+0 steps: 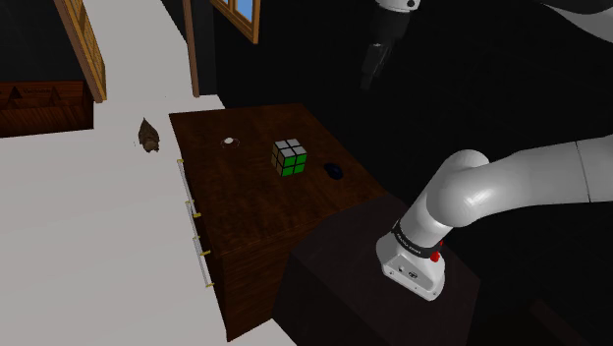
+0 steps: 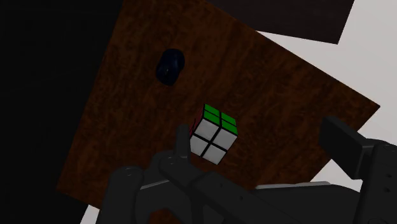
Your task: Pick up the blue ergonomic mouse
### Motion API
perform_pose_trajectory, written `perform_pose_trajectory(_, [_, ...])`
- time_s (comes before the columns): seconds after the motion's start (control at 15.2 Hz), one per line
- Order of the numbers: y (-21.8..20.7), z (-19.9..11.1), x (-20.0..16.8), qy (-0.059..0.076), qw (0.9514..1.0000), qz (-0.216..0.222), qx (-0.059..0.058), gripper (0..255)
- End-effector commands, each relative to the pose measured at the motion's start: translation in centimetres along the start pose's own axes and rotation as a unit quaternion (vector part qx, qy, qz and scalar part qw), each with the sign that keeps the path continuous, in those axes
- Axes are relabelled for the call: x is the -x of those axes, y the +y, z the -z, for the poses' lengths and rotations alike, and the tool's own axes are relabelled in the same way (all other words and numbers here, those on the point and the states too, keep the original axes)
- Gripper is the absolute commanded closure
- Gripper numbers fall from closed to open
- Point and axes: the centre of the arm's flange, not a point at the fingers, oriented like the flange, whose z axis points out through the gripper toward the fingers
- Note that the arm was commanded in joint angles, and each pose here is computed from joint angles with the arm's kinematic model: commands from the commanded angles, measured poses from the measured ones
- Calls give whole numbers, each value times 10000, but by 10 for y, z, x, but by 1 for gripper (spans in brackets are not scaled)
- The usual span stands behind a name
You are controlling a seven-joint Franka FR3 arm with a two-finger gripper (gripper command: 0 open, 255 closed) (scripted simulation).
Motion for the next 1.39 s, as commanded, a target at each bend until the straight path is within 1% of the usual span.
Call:
perform_pose_trajectory(0.0, [0, 0, 0, 0, 10000, 0, 0, 0])
perform_pose_trajectory(0.33, [23, -63, -6, 64, 9993, -346, -110, 0])
perform_pose_trajectory(0.66, [44, -126, -12, 127, 9973, -691, -219, 0])
perform_pose_trajectory(0.99, [65, -189, -16, 190, 9939, -1035, -328, 0])
perform_pose_trajectory(1.32, [84, -253, -20, 253, 9892, -1378, -437, 0])
